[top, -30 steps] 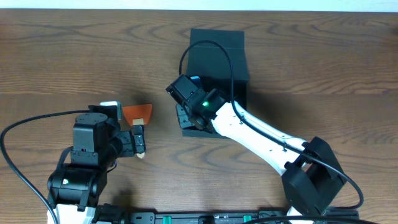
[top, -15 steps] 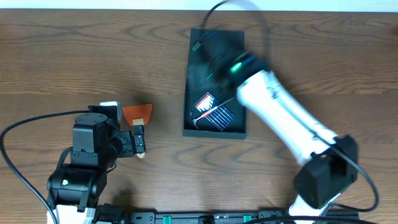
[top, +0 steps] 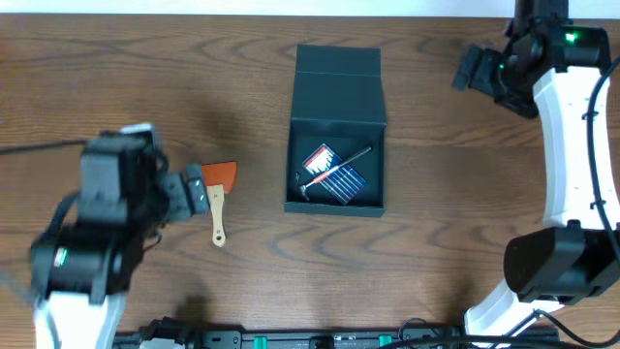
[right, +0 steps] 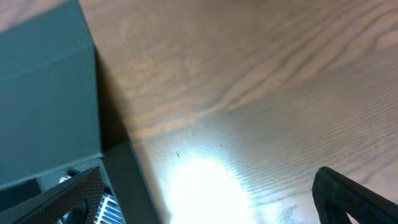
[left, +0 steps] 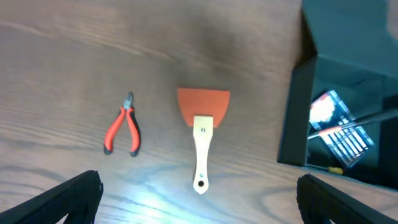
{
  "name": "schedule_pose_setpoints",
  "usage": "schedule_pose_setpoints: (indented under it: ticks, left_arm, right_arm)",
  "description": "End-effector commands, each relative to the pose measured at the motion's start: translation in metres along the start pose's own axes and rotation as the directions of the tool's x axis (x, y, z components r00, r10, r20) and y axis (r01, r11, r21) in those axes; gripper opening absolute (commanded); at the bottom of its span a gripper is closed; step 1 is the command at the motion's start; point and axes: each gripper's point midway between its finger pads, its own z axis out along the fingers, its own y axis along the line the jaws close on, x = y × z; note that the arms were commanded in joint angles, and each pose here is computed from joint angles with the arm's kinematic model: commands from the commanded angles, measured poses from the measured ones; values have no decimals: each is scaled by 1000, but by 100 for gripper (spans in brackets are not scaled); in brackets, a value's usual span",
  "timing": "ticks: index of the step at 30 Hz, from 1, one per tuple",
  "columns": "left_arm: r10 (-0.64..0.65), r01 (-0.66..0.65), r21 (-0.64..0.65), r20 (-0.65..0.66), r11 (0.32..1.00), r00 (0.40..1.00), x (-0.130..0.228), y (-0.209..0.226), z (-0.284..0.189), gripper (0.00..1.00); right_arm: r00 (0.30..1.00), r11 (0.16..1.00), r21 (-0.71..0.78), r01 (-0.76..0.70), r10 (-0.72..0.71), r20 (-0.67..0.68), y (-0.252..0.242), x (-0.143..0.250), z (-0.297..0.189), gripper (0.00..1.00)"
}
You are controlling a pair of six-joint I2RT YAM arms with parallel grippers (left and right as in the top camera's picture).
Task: Pack container
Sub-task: 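Release the hammer and raise the right gripper to the back right, then lower the left gripper onto the scraper handle and close it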
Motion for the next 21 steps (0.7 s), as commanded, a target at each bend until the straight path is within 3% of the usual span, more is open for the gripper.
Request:
schedule_pose_setpoints:
  ticks: [1,8,21]
  left_arm:
    - [-30,26,-26,-158,999,987,11,-4,39,99]
    - [-35,1,-96,-352,995,935,28,-2,106,99]
    - [-29,-7,-87,-408,996,912,89,9,162,99]
  right_arm:
    - [997,999,-21,44,-45,-59,6,17,16,99]
    - [992,997,-18,74,-75,-101,11,37,49,99]
    - [983,992,-15,129,-130,-133,10,52,66,99]
